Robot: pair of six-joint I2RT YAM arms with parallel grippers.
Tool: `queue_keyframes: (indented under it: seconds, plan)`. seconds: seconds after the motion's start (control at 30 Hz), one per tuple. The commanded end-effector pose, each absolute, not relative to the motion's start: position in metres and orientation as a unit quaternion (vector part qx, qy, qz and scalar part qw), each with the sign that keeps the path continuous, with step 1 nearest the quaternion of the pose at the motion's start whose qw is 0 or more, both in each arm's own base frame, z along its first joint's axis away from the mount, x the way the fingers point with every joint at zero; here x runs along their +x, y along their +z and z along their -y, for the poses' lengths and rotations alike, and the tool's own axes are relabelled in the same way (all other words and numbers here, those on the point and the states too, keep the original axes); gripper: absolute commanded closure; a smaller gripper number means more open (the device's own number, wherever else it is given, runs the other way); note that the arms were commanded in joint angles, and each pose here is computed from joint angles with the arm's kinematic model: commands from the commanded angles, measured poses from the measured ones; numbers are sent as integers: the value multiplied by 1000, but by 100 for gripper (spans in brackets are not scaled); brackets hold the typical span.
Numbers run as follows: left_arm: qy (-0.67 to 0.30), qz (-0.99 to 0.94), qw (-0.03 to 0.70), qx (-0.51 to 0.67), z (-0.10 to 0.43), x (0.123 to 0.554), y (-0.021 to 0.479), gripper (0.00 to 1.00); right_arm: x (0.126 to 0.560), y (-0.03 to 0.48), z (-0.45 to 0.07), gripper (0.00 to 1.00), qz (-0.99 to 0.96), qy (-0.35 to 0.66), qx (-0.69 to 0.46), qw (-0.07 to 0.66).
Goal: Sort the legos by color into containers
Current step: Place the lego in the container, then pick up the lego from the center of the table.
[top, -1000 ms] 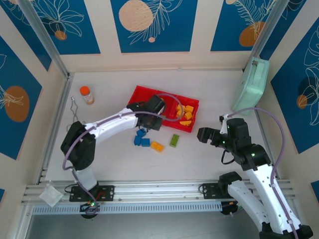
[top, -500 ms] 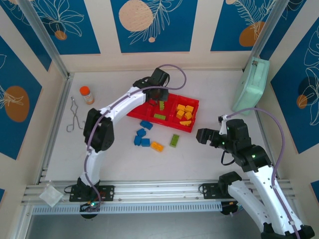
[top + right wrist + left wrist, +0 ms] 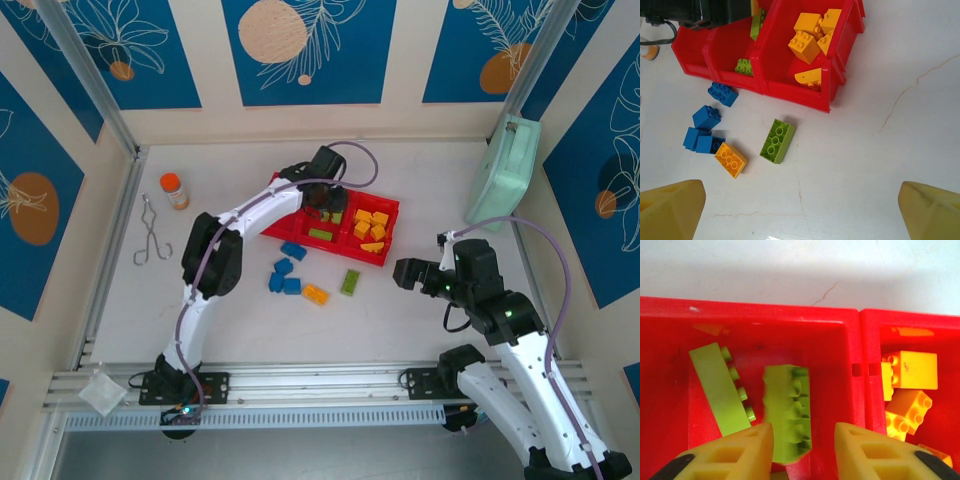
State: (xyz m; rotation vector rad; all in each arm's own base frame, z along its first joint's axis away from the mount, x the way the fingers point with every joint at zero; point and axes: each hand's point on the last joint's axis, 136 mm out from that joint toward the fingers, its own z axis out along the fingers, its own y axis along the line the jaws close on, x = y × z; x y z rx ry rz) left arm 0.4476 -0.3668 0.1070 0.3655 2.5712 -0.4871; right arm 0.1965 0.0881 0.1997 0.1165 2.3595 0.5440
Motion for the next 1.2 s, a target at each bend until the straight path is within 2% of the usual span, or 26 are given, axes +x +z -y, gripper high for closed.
queue_keyframes:
  seconds: [0.0,0.23,0.43,0.47,0.53,0.73,0.97,1.17]
  plan:
    - [-219,-928,266,141,372,440,136,55,195,199,-93,1,-910,221,36,350]
    - [-200,-922,289,163,354,414,163,37,195,199,-93,1,-910,221,36,349]
    - [-174,-920,285,203,346,362,168,19,195,199,-93,1,-910,221,36,349]
    - [-165,-921,281,213,347,350,165,16,195,200,-93,1,-910,222,36,349]
    - [-148,-924,273,223,346,331,158,0,195,199,-93,1,-910,222,36,349]
    - [-133,-934,254,213,353,287,135,1,194,201,-93,1,-910,221,35,350]
    - [-121,-936,214,250,385,259,99,0,193,205,-81,1,-906,202,54,368]
    - [-108,-944,183,255,407,259,71,9,190,211,-79,1,-898,205,54,386]
